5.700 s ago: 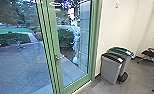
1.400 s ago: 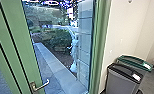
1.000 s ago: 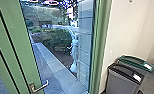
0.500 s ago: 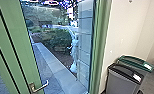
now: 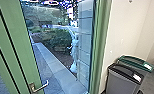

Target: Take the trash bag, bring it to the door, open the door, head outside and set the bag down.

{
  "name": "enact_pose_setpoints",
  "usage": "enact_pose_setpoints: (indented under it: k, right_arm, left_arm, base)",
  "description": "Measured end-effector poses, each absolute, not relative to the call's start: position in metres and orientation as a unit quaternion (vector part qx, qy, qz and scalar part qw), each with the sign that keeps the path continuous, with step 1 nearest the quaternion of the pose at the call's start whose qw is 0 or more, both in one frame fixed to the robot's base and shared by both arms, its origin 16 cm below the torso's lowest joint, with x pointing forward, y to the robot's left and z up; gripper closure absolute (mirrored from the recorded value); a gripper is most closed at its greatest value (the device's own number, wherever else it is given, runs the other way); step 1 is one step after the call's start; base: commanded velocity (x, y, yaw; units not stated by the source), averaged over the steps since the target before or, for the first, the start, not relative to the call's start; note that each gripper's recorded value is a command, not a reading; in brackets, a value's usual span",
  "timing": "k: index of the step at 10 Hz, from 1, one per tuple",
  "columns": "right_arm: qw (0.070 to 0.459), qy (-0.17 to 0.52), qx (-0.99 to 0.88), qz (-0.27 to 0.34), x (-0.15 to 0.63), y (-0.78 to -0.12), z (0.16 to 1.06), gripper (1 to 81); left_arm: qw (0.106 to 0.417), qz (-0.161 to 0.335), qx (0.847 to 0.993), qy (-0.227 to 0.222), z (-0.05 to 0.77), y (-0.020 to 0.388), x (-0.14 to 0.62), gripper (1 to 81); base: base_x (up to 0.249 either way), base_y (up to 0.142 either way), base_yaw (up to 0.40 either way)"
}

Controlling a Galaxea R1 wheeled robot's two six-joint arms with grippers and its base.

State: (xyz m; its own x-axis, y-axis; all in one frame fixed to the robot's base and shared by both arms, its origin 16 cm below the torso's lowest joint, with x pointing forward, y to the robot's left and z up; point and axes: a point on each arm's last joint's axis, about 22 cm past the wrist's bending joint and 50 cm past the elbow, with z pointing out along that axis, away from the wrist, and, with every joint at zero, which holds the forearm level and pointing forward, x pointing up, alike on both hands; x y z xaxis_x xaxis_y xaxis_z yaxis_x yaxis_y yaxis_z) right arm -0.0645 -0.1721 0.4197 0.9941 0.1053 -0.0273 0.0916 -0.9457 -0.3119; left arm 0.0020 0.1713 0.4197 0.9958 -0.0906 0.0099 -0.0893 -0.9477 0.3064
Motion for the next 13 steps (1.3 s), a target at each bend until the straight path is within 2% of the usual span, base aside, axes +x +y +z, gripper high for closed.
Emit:
enact_pose_setpoints:
  k: [7,10,13]
  right_arm:
    - [0.151,-0.045,-0.987,0.011,-0.058,-0.184,0.419,1.0]
    - [0.175,-0.045,-0.983,0.012,-0.061,-0.166,0.424,1.0]
    - [0.203,-0.044,-0.978,0.01,-0.06,-0.165,0.433,1.0]
  left_arm:
    - [0.15,-0.002,0.988,-0.045,0.419,0.181,0.001,81.1]
    - [0.156,0.001,0.987,-0.045,0.42,0.181,0.002,81.1]
    - [0.18,0.003,0.983,-0.045,0.427,0.179,0.0,81.1]
  base:
    - [0.0,0.0,0.336]
    - [0.0,0.0,0.351]
    - [0.0,0.0,0.351]
